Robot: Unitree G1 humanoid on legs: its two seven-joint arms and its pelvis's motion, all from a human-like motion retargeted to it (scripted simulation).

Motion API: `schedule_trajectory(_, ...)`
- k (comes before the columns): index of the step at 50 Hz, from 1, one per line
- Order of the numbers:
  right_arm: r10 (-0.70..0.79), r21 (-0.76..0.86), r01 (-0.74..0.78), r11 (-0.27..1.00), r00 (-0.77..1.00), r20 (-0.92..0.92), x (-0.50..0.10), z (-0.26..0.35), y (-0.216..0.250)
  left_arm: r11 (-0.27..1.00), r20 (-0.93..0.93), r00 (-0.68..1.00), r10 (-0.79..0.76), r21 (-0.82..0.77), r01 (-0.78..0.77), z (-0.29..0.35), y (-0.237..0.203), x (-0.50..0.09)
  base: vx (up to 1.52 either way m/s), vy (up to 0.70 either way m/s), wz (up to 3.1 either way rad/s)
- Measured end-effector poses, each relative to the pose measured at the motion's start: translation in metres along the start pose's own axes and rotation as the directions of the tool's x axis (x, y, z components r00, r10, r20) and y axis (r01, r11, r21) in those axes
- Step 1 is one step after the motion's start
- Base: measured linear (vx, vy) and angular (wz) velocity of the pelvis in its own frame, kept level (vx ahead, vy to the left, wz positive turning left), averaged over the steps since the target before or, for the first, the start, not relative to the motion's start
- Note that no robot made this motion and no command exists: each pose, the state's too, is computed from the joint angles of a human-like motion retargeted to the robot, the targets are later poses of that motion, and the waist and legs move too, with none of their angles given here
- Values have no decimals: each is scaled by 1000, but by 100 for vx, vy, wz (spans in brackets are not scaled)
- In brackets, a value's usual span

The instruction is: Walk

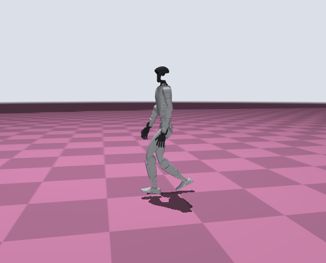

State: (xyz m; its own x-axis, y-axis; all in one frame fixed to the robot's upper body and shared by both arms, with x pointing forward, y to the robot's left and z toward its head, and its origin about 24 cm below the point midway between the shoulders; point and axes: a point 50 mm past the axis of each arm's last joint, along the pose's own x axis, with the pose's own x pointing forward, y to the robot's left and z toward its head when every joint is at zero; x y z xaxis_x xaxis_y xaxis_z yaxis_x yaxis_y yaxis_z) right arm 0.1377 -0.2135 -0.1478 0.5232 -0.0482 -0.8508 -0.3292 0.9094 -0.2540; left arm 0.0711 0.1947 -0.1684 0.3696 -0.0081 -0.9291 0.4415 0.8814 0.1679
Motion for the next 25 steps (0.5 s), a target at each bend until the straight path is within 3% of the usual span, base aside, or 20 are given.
schedule_trajectory(10,137,-3,-138,990,984,-115,-4,-24,23,989,126,982,143,20,-147,51,42,6,0,2,0)
schedule_trajectory(17,78,-13,-79,997,996,-36,2,1,10,955,310,905,292,-50,-291,117,85,-1,0,0,-3)
schedule_trajectory(25,54,21,-53,998,998,-40,2,-1,6,961,357,894,271,-47,-272,127,76,-1,0,0,0)
